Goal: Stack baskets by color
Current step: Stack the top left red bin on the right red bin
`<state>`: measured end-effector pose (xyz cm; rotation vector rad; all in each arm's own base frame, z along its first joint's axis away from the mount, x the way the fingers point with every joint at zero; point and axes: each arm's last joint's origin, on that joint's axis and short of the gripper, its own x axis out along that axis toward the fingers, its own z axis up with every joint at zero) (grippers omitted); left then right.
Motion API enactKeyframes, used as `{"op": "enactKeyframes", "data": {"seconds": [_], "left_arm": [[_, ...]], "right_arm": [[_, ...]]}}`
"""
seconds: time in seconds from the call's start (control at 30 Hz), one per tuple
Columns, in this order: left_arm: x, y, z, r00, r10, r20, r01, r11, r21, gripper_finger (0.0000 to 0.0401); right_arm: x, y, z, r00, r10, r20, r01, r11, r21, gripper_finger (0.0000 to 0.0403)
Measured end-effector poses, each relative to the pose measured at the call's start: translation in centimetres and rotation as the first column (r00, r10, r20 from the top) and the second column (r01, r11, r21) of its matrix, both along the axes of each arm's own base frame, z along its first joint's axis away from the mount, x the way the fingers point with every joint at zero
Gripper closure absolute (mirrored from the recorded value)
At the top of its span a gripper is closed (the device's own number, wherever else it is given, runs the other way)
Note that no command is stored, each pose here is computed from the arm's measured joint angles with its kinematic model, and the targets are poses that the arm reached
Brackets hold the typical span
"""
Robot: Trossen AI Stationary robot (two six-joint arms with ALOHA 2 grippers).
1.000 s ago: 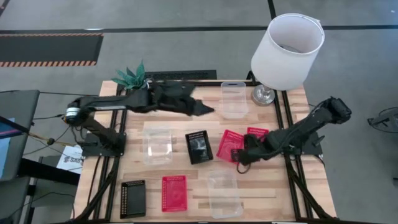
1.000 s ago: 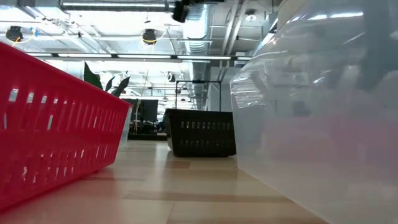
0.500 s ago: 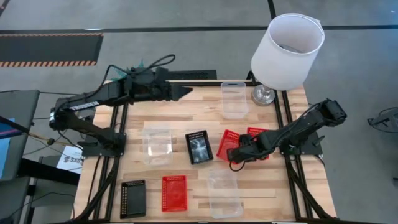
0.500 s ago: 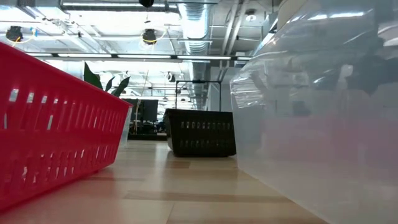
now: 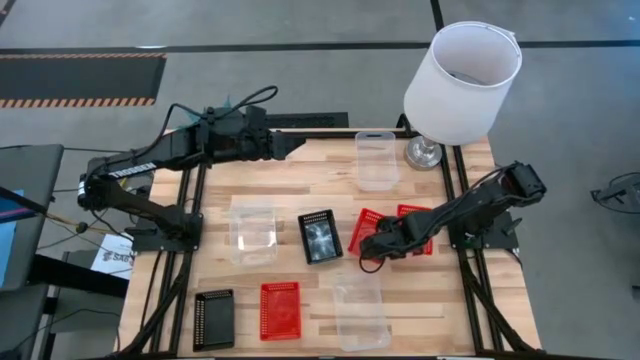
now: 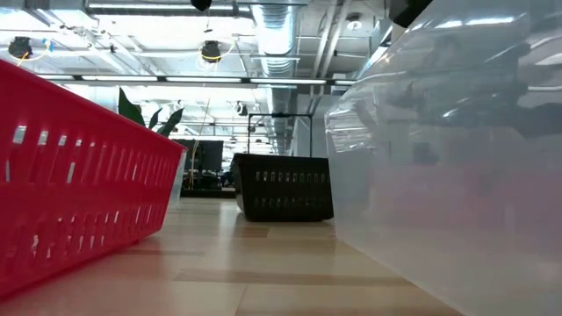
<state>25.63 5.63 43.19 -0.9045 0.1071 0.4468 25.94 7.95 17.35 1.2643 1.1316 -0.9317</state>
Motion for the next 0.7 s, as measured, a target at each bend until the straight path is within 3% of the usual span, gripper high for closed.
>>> {"op": "enactKeyframes", "data": {"seconds": [0.2,0.43,0.7], "left_arm": [[0.0,0.0,0.0,1.000,-0.001,-0.010,0.001,1.000,0.021,0.0218],[-0.1,0.0,-0.2,1.000,0.015,-0.028,-0.014,0.999,0.031,0.0218],[-0.1,0.1,-0.1,0.999,0.029,-0.028,-0.028,0.999,0.035,0.0218]], "right_arm": [[-0.1,-0.4,0.2,0.999,0.037,-0.006,-0.037,0.999,-0.015,0.0385],[-0.8,-0.8,1.5,0.999,0.036,0.017,-0.036,0.999,-0.021,0.0391],[-4.8,-2.5,6.4,0.992,-0.033,0.122,0.049,0.990,-0.129,0.0393]]}}
